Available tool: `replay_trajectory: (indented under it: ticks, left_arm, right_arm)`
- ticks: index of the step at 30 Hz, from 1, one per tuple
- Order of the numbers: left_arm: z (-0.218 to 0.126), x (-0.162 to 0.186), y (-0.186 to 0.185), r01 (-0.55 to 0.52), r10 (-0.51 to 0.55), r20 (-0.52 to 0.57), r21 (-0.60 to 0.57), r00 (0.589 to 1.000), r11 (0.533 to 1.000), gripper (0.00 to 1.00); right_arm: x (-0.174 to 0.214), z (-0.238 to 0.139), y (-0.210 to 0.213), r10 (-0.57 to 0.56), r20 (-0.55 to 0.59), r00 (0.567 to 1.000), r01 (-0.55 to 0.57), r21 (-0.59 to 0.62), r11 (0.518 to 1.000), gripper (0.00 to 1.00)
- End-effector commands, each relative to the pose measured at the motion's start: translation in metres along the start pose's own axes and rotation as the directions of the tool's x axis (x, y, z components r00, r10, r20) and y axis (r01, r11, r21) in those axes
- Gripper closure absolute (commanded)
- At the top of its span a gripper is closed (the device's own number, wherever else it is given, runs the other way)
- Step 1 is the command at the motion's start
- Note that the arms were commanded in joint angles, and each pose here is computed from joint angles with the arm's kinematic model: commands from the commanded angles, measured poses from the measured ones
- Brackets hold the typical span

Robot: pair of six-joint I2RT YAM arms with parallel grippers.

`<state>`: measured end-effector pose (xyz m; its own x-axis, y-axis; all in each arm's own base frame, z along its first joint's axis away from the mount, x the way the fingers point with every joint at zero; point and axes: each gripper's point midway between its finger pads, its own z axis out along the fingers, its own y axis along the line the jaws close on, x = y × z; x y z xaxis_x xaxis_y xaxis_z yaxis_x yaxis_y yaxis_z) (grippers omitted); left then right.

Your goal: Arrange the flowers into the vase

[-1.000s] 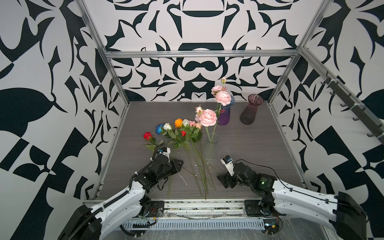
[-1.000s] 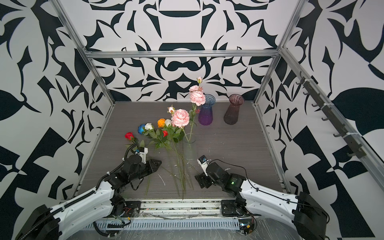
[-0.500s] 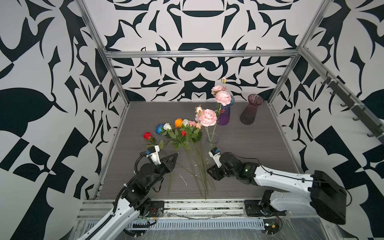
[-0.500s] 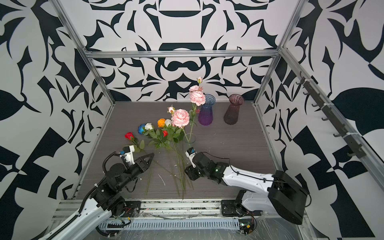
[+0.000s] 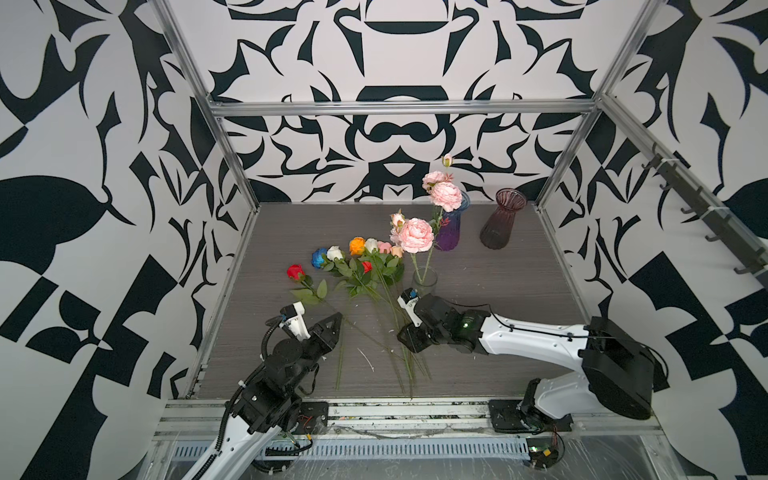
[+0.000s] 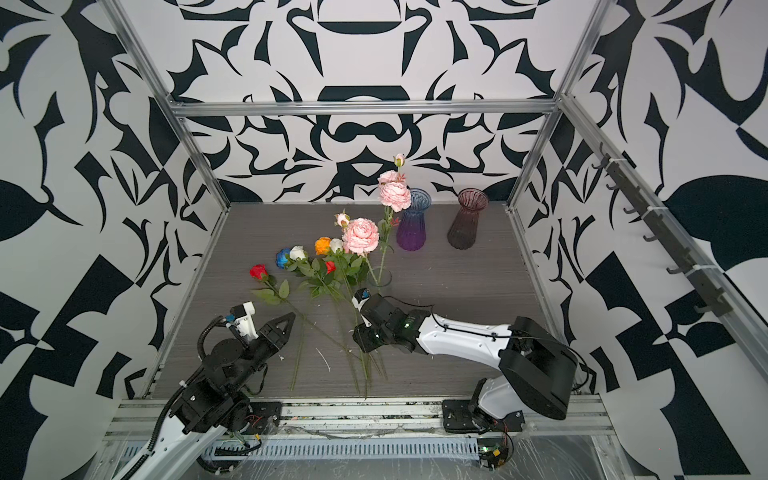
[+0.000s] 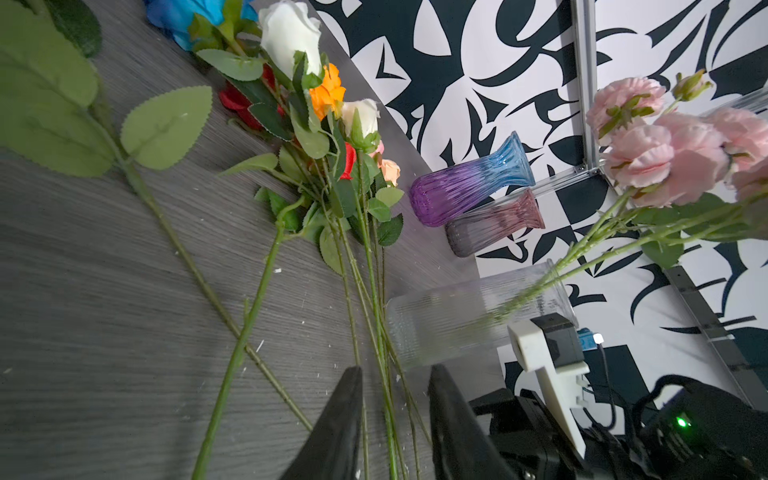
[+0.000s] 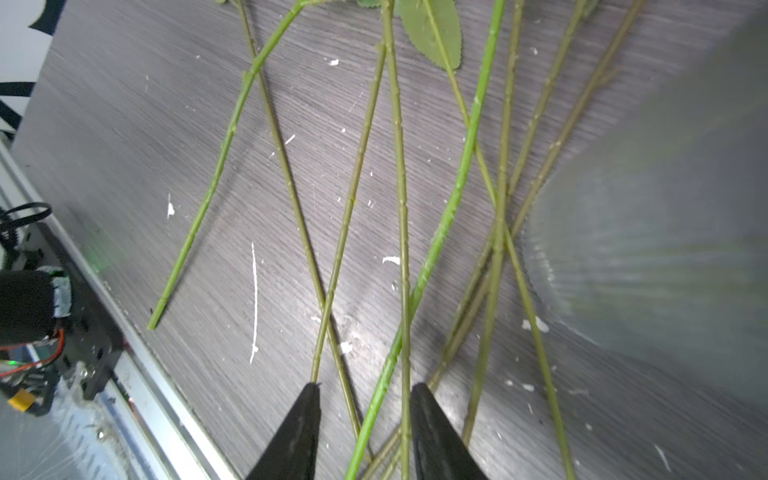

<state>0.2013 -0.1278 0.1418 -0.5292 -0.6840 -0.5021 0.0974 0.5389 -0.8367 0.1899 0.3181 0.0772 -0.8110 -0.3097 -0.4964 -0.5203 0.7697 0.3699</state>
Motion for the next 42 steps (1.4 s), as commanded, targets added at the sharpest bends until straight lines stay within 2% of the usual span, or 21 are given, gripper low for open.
replay_trajectory:
  ticks: [1, 4, 10, 17, 22, 32, 42]
  left_arm:
    - [0.005, 0.003, 0.02, 0.005, -0.004, 0.018, -0.064, 1.0, 0.998, 0.69]
    - [0.006, 0.002, 0.021, -0.004, 0.006, 0.024, -0.068, 1.0, 0.998, 0.68]
    - [0.007, 0.005, 0.023, -0.005, 0.005, 0.006, -0.077, 1.0, 0.997, 0.68]
    - [0.006, 0.004, 0.024, -0.007, 0.008, 0.019, -0.073, 1.0, 0.997, 0.67]
    - [0.006, 0.004, 0.024, -0.01, 0.011, 0.016, -0.075, 1.0, 0.997, 0.67]
    - [0.005, 0.004, 0.025, -0.01, 0.012, 0.021, -0.074, 1.0, 0.997, 0.65]
    - [0.005, 0.004, 0.026, -0.009, 0.01, 0.019, -0.079, 1.0, 0.997, 0.64]
  right_arm:
    - [-0.019, -0.005, 0.001, 0.004, 0.03, 1.0, -0.006, 0.073, 0.997, 0.56]
    - [-0.025, -0.001, -0.006, -0.04, -0.012, 0.999, 0.041, 0.164, 0.986, 0.52]
    - [-0.042, 0.016, -0.006, -0.098, -0.103, 0.99, 0.122, 0.263, 0.957, 0.54]
    - [-0.058, 0.046, -0.005, -0.128, -0.198, 0.972, 0.188, 0.324, 0.927, 0.63]
    - [-0.064, 0.056, -0.006, -0.13, -0.218, 0.967, 0.201, 0.346, 0.917, 0.72]
    - [-0.061, 0.06, -0.007, -0.14, -0.24, 0.96, 0.219, 0.344, 0.913, 0.78]
    - [-0.059, 0.063, -0.002, -0.132, -0.243, 0.961, 0.208, 0.317, 0.925, 0.97]
